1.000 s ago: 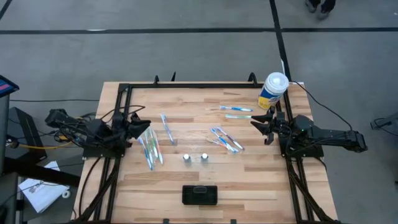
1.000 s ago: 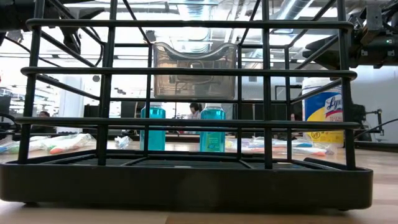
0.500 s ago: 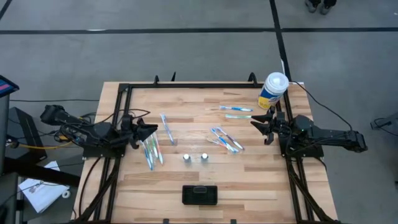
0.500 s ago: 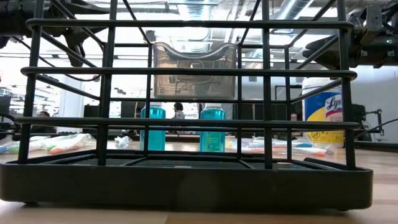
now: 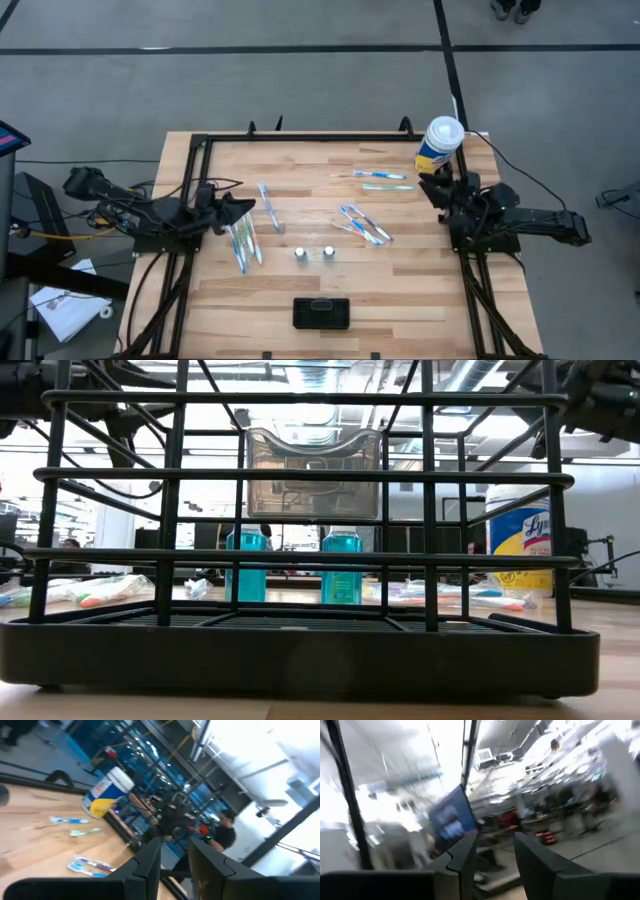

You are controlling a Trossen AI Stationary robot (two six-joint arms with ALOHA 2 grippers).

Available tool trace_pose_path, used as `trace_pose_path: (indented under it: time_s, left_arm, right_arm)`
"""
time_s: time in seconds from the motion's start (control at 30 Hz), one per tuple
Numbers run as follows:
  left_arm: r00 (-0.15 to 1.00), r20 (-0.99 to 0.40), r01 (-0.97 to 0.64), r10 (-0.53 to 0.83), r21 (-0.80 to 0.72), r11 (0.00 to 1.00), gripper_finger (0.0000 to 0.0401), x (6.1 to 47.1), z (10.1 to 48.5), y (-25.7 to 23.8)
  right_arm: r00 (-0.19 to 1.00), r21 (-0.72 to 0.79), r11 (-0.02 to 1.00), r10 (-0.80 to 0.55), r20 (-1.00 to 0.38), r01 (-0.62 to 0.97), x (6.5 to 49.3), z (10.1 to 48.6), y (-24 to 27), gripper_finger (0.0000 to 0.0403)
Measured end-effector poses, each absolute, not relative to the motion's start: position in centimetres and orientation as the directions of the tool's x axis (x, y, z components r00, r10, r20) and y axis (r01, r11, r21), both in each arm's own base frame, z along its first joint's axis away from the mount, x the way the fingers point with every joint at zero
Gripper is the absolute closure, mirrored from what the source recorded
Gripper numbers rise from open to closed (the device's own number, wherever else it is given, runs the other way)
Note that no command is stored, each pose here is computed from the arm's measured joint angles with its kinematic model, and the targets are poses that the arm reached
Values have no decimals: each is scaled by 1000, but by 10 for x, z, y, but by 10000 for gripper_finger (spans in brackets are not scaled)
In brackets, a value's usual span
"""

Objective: Pick & Place toothbrushing station
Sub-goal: Put the mouthwash into the mesh organizer

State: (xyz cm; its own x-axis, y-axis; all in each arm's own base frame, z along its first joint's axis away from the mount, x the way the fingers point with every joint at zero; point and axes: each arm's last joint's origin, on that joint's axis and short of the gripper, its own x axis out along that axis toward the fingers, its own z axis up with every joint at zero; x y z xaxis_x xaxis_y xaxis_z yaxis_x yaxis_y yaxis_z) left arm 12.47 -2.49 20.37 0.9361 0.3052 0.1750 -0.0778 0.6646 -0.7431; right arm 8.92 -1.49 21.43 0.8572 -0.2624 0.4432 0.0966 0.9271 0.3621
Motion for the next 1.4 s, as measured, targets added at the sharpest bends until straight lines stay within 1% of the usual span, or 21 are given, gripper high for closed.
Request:
trace_pose_path:
  time_s: [0.03, 0.1, 0.2, 0.27, 0.4, 0.5, 0.57, 0.63, 0.7, 0.8, 0.87, 0.93, 0.97, 1.03, 1.1, 1.17, 1.23, 1.3, 1.37, 1.4]
  left_arm:
    - [931, 167, -97, 325, -744, 661, 309, 125, 203, -25]
    - [923, 159, -122, 351, -744, 657, 309, 125, 202, -24]
    - [907, 150, -174, 394, -718, 674, 309, 126, 202, -22]
    - [903, 150, -188, 402, -704, 685, 309, 126, 202, -21]
    - [890, 153, -203, 431, -712, 672, 309, 126, 202, -18]
    - [878, 172, -196, 446, -722, 663, 309, 126, 204, -15]
    - [890, 211, -133, 404, -729, 672, 309, 126, 208, -14]
    - [913, 247, -48, 324, -725, 687, 309, 129, 216, -14]
    - [925, 267, 5, 269, -718, 696, 309, 135, 227, -14]
    - [935, 266, 4, 234, -668, 744, 309, 150, 245, -14]
    - [942, 251, -21, 221, -615, 788, 307, 164, 255, -13]
    - [966, 202, -13, 160, -582, 813, 296, 181, 259, -12]
    - [982, 151, -5, 113, -581, 814, 287, 190, 259, -12]
    - [1000, 0, -23, 28, -586, 810, 263, 208, 257, -15]
    - [983, -184, -79, -28, -548, 833, 237, 221, 250, -19]
    - [952, -302, -98, -56, -471, 877, 215, 230, 247, -22]
    - [939, -337, -76, -75, -415, 907, 199, 236, 246, -23]
    - [938, -335, -57, -92, -408, 911, 189, 241, 249, -19]
    - [931, -353, -58, -97, -402, 914, 183, 243, 249, -16]
    - [918, -385, -69, -92, -385, 920, 182, 243, 247, -14]
  right_arm:
    - [856, 421, 905, -262, 446, 58, 89, 215, -15, 278]
    - [860, 480, 877, -253, 442, 12, 89, 214, -15, 278]
    - [852, 485, 874, -234, 469, -27, 88, 217, -13, 276]
    - [851, 491, 871, -244, 466, -19, 88, 216, -13, 274]
    - [846, 562, 827, -289, 448, -15, 90, 215, -15, 272]
    - [861, 579, 815, -273, 430, -31, 93, 214, -14, 264]
    - [887, 598, 801, -252, 387, -33, 98, 212, -14, 254]
    - [911, 625, 781, -250, 327, -10, 103, 212, -14, 247]
    - [921, 628, 778, -242, 304, -3, 110, 224, -15, 244]
    - [955, 580, 812, -222, 195, 70, 136, 241, -17, 248]
    - [961, 503, 858, -218, 168, 107, 156, 261, -18, 252]
    - [961, 413, 899, -228, 160, 145, 179, 283, -22, 257]
    - [964, 390, 905, -237, 123, 173, 190, 289, -25, 260]
    - [970, 386, 897, -242, 15, 217, 209, 298, -34, 264]
    - [971, 411, 883, -237, -19, 224, 220, 317, -43, 267]
    - [976, 421, 883, -213, -38, 209, 222, 334, -50, 268]
    - [982, 427, 885, -183, -45, 184, 225, 345, -55, 268]
    - [983, 438, 881, -164, -76, 181, 225, 351, -58, 264]
    - [979, 446, 872, -166, -120, 202, 222, 357, -59, 258]
    - [974, 447, 867, -169, -150, 219, 220, 357, -60, 254]
